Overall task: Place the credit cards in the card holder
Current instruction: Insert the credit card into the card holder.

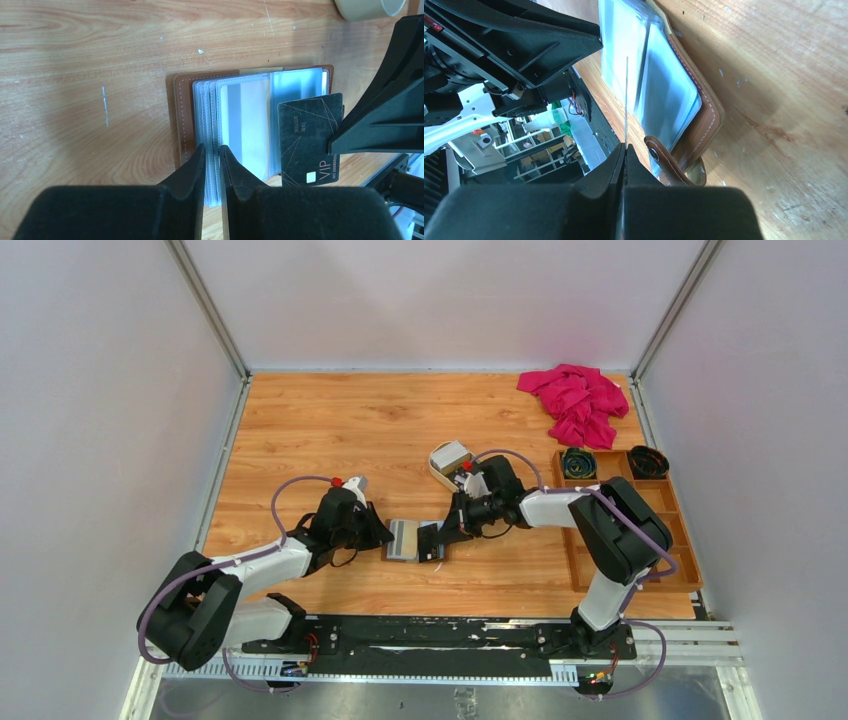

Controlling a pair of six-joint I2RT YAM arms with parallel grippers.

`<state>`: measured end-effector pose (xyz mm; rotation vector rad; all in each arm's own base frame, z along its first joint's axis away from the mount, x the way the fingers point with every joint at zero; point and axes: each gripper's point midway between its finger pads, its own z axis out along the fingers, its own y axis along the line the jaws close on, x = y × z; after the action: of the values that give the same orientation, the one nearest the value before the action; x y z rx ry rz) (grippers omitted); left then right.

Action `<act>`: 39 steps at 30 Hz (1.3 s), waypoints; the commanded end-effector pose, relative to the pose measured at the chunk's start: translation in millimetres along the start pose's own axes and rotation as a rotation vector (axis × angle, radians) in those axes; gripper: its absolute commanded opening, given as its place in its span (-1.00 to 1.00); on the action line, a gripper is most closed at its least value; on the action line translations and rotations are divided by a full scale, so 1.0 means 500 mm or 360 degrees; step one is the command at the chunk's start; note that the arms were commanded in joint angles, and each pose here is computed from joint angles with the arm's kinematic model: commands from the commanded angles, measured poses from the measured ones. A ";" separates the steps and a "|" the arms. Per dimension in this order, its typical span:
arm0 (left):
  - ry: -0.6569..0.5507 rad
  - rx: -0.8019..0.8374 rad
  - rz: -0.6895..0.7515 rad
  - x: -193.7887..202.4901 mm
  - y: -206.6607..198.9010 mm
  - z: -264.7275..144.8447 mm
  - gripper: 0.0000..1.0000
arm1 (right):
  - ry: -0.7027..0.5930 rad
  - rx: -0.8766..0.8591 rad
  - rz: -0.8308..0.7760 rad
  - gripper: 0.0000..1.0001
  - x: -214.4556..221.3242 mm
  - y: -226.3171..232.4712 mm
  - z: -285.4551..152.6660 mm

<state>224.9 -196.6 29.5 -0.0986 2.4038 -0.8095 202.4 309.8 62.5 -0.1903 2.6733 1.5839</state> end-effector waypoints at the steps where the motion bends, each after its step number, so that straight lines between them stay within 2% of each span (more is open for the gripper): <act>1: 0.0214 -0.0171 -0.0007 0.085 0.064 -0.013 -0.70 | 0.0022 -0.0009 0.0012 -1.00 0.011 0.001 0.000; 23: 0.0214 -0.0132 -0.0008 0.088 0.057 -0.017 -0.71 | 0.0033 0.0099 0.0133 -1.00 0.011 -0.046 0.019; 39: 0.0264 -0.0102 0.0006 0.109 0.054 -0.017 -0.71 | 0.0000 0.0086 0.0166 -1.00 -0.017 -0.038 0.025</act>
<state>216.2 -198.0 29.5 -0.0772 2.4024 -0.8437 206.6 313.2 48.6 -0.1074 2.7349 1.5814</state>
